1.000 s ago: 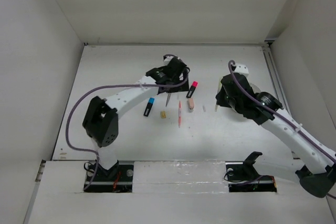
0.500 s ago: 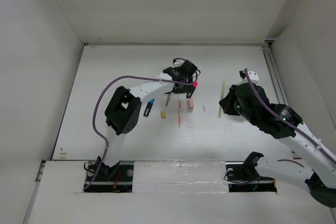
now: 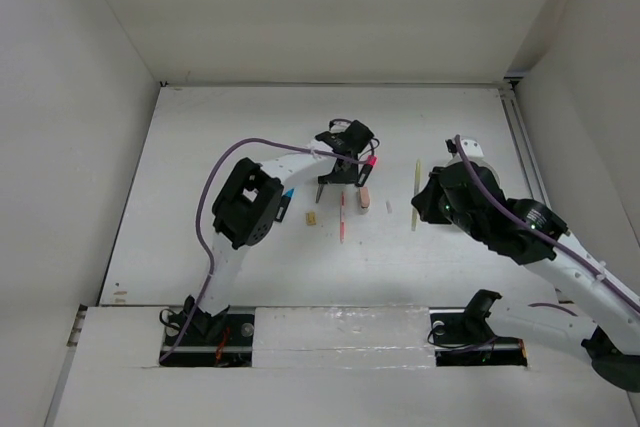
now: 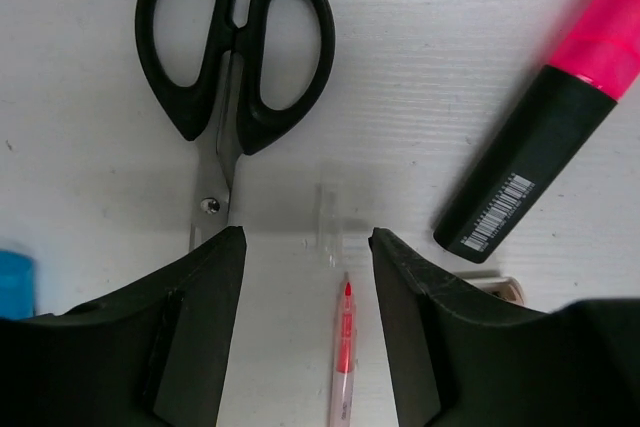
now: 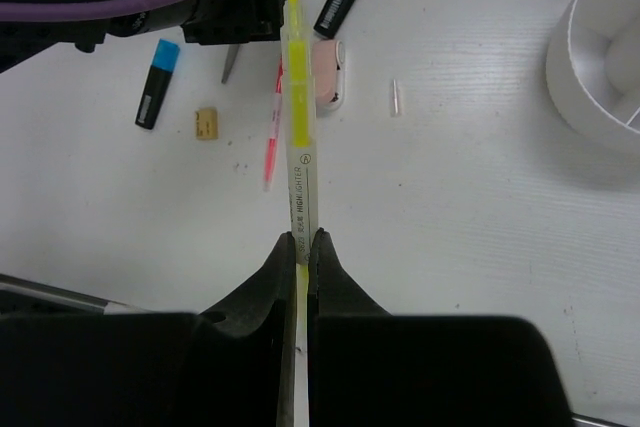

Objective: Sort the stationery into containers
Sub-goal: Pick up the pen cap from the center of the board.

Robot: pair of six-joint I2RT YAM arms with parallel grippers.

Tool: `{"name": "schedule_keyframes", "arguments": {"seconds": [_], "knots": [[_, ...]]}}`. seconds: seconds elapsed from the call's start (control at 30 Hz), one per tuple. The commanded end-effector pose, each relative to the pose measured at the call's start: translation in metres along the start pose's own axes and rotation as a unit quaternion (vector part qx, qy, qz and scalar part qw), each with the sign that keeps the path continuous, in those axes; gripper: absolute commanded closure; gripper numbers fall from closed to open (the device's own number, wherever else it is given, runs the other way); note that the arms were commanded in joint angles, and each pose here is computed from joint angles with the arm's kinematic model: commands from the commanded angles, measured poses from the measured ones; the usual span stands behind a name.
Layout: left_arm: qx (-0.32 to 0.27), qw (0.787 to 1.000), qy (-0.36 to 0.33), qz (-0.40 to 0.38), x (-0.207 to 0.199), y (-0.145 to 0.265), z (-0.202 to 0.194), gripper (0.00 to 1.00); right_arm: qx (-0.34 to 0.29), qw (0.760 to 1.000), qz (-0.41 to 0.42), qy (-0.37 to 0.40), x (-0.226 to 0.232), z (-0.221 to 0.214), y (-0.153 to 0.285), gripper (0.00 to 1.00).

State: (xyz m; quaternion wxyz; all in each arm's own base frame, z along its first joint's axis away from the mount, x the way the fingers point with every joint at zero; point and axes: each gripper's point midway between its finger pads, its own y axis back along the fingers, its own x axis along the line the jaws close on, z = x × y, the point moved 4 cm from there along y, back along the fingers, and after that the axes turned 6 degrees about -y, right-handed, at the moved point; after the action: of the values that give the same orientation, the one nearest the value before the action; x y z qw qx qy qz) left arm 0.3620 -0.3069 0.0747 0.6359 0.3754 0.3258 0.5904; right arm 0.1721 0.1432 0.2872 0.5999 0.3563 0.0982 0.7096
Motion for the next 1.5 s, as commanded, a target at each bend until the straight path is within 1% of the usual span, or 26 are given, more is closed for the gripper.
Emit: {"name": "schedule_keyframes", "arguments": {"seconds": [0.0, 0.03, 0.13, 0.3, 0.33, 0.47, 0.53, 0.63, 0.73, 0.8, 0.87, 0.9, 0.93, 1.0, 1.07, 1.1, 1.2, 1.23, 1.27, 1.3, 1.33, 1.37, 1.4, 1.43, 1.47], "knots": [[-0.012, 1.000, 0.000, -0.010, -0.007, 0.005, 0.011, 0.51, -0.011, 1.000, 0.019, -0.009, 0.009, 0.003, -0.001, 1.00], [-0.016, 1.000, 0.001, -0.012, -0.008, 0.007, 0.014, 0.54, -0.009, 1.000, 0.023, -0.006, 0.010, 0.002, 0.000, 1.00], [-0.011, 1.000, -0.001, -0.010, -0.010, 0.001, 0.011, 0.57, -0.009, 1.000, 0.023, -0.006, 0.010, 0.002, 0.000, 1.00], [0.005, 1.000, -0.007, 0.001, -0.008, -0.009, 0.003, 0.58, -0.009, 1.000, 0.023, -0.006, 0.010, 0.002, 0.000, 1.00], [0.005, 1.000, -0.007, 0.001, -0.008, -0.009, 0.003, 0.62, -0.009, 1.000, 0.023, -0.006, 0.010, 0.002, 0.000, 1.00], [0.013, 1.000, -0.011, 0.006, -0.007, -0.011, 0.000, 0.65, -0.010, 0.999, 0.029, -0.010, 0.012, 0.002, 0.003, 1.00], [0.020, 1.000, -0.014, 0.011, -0.006, -0.014, -0.004, 0.71, -0.010, 0.999, 0.029, -0.010, 0.012, 0.002, 0.003, 1.00], [0.028, 1.000, -0.009, 0.009, -0.006, -0.015, -0.008, 0.73, -0.010, 0.999, 0.029, -0.010, 0.010, 0.000, 0.003, 1.00], [0.032, 0.999, -0.011, 0.011, -0.004, -0.017, -0.012, 0.83, -0.010, 0.999, 0.029, -0.010, 0.010, 0.000, 0.003, 1.00], [0.036, 0.999, -0.012, 0.014, -0.004, -0.020, -0.014, 0.92, -0.010, 0.999, 0.029, -0.010, 0.010, 0.000, 0.003, 1.00], [0.046, 0.999, -0.015, 0.015, -0.003, -0.021, -0.019, 0.98, -0.010, 0.999, 0.029, -0.010, 0.010, 0.000, 0.003, 1.00], [0.046, 0.999, -0.015, 0.015, -0.003, -0.021, -0.019, 1.00, -0.010, 0.999, 0.029, -0.010, 0.010, 0.000, 0.003, 1.00], [0.047, 0.999, -0.022, 0.004, -0.005, -0.021, -0.019, 1.00, -0.006, 1.000, 0.025, -0.008, 0.008, -0.003, 0.001, 1.00], [0.043, 0.999, -0.029, 0.009, -0.003, -0.021, -0.018, 1.00, -0.010, 1.000, 0.022, -0.008, 0.007, -0.003, -0.001, 1.00], [0.017, 0.999, -0.035, 0.009, -0.003, -0.008, 0.000, 1.00, -0.007, 1.000, 0.020, -0.011, 0.006, -0.008, -0.006, 1.00], [-0.010, 1.000, -0.025, -0.001, -0.006, 0.009, 0.018, 1.00, -0.016, 0.999, 0.029, -0.017, 0.008, -0.005, -0.006, 1.00], [-0.055, 0.998, -0.014, -0.026, -0.005, 0.044, 0.050, 1.00, -0.002, 0.998, 0.053, -0.013, 0.014, -0.016, -0.016, 1.00], [-0.081, 0.995, 0.003, -0.053, -0.003, 0.070, 0.068, 1.00, -0.007, 0.997, 0.074, -0.020, 0.022, -0.016, -0.019, 1.00], [-0.100, 0.992, 0.011, -0.073, -0.006, 0.086, 0.078, 1.00, 0.004, 0.995, 0.094, -0.015, 0.027, -0.020, -0.020, 1.00], [-0.115, 0.989, 0.025, -0.091, -0.003, 0.099, 0.087, 1.00, 0.018, 0.995, 0.098, -0.012, 0.028, -0.029, -0.027, 1.00], [-0.132, 0.983, 0.036, -0.123, 0.003, 0.127, 0.093, 1.00, 0.013, 0.992, 0.127, -0.013, 0.038, -0.028, -0.029, 1.00], [-0.164, 0.974, 0.045, -0.150, 0.001, 0.144, 0.102, 1.00, 0.033, 0.986, 0.165, -0.013, 0.048, -0.035, -0.028, 1.00], [-0.180, 0.968, 0.050, -0.167, 0.003, 0.158, 0.104, 1.00, 0.039, 0.981, 0.189, -0.014, 0.054, -0.039, -0.029, 1.00], [-0.183, 0.966, 0.050, -0.176, 0.006, 0.163, 0.098, 1.00, 0.048, 0.977, 0.209, -0.014, 0.056, -0.048, -0.032, 1.00], [-0.211, 0.954, 0.063, -0.204, 0.013, 0.196, 0.102, 1.00, 0.032, 0.966, 0.254, -0.022, 0.069, -0.042, -0.029, 1.00]]}}
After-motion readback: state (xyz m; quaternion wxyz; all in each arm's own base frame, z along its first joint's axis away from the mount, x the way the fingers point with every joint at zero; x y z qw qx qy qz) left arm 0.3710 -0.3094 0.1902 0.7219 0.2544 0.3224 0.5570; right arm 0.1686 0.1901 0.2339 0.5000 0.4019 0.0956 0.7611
